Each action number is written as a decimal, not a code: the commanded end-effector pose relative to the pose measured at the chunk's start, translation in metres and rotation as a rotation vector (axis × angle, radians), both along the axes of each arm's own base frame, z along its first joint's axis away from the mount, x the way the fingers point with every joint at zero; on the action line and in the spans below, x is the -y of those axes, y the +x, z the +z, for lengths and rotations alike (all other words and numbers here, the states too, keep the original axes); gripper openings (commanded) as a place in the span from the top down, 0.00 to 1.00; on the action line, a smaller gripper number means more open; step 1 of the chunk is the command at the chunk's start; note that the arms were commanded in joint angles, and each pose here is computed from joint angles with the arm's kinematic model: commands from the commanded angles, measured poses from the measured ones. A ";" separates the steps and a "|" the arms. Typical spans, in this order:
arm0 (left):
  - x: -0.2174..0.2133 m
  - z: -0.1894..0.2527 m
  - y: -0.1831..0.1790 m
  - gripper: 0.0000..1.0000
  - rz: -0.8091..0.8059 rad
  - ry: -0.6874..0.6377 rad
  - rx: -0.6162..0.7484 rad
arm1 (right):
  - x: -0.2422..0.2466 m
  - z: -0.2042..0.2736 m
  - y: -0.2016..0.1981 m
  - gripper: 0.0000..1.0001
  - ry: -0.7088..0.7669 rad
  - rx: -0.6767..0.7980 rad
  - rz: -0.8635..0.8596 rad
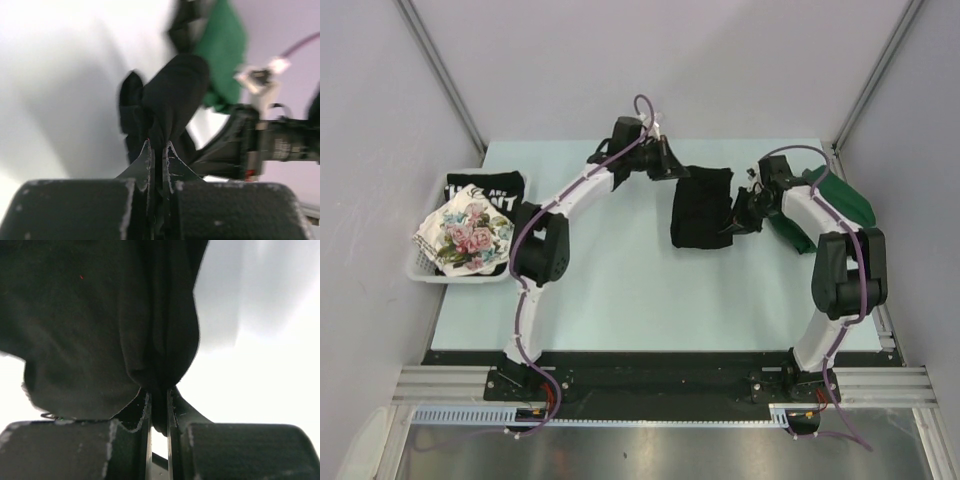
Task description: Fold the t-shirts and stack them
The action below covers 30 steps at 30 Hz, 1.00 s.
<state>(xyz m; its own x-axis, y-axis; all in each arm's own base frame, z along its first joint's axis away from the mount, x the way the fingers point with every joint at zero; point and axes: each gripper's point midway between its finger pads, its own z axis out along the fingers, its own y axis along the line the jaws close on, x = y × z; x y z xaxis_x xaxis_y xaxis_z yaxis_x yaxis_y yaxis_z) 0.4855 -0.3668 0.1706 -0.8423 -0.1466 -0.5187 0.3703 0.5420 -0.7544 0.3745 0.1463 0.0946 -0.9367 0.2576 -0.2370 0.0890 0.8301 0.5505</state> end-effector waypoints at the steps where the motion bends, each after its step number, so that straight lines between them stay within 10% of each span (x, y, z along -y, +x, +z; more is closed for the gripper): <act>1: 0.052 0.060 -0.019 1.00 -0.121 -0.116 0.078 | 0.027 0.057 0.018 1.00 -0.087 0.152 -0.020; 30: 0.158 0.093 -0.003 1.00 -0.108 -0.473 0.183 | 0.258 0.133 0.051 1.00 -0.545 0.291 -0.455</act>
